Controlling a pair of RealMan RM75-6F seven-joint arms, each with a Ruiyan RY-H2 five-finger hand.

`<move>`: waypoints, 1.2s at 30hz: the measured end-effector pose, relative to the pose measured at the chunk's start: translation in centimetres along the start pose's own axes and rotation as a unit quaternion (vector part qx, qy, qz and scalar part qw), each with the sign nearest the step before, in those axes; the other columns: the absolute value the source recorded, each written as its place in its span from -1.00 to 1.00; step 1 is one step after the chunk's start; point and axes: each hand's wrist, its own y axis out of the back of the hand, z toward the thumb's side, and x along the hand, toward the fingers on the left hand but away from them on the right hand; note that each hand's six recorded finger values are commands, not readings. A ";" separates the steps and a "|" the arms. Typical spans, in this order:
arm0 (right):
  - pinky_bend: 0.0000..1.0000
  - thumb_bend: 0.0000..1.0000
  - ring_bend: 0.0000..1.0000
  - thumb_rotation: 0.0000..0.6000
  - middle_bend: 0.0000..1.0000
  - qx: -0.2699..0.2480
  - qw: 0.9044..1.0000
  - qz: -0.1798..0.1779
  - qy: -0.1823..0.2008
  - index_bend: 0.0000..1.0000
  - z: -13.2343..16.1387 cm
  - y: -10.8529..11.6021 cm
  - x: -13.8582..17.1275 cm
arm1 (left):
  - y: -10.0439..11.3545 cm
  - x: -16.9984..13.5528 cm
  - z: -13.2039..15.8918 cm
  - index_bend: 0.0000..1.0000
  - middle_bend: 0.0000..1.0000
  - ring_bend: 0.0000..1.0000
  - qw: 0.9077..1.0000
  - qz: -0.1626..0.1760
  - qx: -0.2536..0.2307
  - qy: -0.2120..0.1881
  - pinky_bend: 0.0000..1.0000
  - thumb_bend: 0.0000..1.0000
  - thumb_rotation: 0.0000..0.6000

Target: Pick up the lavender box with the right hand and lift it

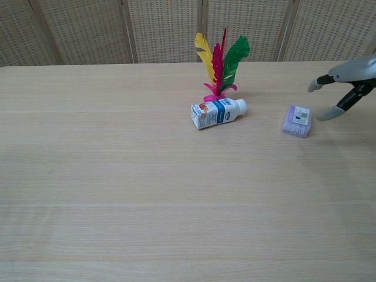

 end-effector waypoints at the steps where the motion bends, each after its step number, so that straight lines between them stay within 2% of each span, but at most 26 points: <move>1: -1.00 -0.47 -1.00 0.04 -1.00 -0.001 1.000 0.001 -0.001 -1.00 0.2 0.0 -0.5 | 0.0 0.0 0.0 -1.00 -1.00 -1.00 1.000 -0.001 0.000 0.001 -1.00 -0.36 1.00; 3: -1.00 -0.49 -1.00 0.05 -1.00 -0.005 1.000 0.003 -0.001 -1.00 0.8 -0.2 -1.6 | 0.0 0.1 -0.1 -1.00 -1.00 -1.00 1.000 -0.001 0.000 0.001 -1.00 -0.36 1.00; 8: -1.00 -0.56 -1.00 0.22 -1.00 -0.009 1.000 0.008 0.001 -1.00 2.1 -0.7 -3.6 | 0.0 0.2 -0.3 -1.00 -1.00 -1.00 1.000 -0.001 -0.001 0.006 -1.00 -0.36 1.00; 25: -1.00 -0.64 -1.00 0.24 -1.00 -0.027 0.999 0.011 -0.012 -1.00 3.0 -1.8 -6.4 | 0.2 0.2 -0.3 -1.00 -1.00 -1.00 1.000 0.001 0.002 0.011 -1.00 -0.36 1.00; 27: -1.00 -0.64 -1.00 0.38 -1.00 -0.030 0.999 0.013 -0.013 -1.00 3.0 -2.2 -6.5 | 0.2 0.1 -0.4 -1.00 -1.00 -1.00 1.000 0.002 0.002 0.014 -1.00 -0.36 1.00; 33: -1.00 -0.65 -1.00 0.99 -1.00 -0.054 0.998 0.008 -0.024 -1.00 2.7 -3.0 -7.0 | 0.4 -0.1 -0.3 -1.00 -1.00 -1.00 1.000 0.005 0.003 0.014 -1.00 -0.36 1.00; 35: -1.00 -0.66 -0.96 1.00 -0.96 -0.064 0.998 0.009 -0.027 -1.00 2.7 -3.4 -7.1 | 0.4 -0.3 -0.4 -1.00 -1.00 -1.00 1.000 0.006 0.003 0.015 -1.00 -0.37 1.00; 36: -1.00 -0.66 -0.87 1.00 -0.87 -0.069 0.997 0.009 -0.029 -1.00 2.7 -3.7 -7.1 | 0.4 -0.4 -0.4 -1.00 -1.00 -1.00 1.000 0.007 0.003 0.016 -1.00 -0.37 1.00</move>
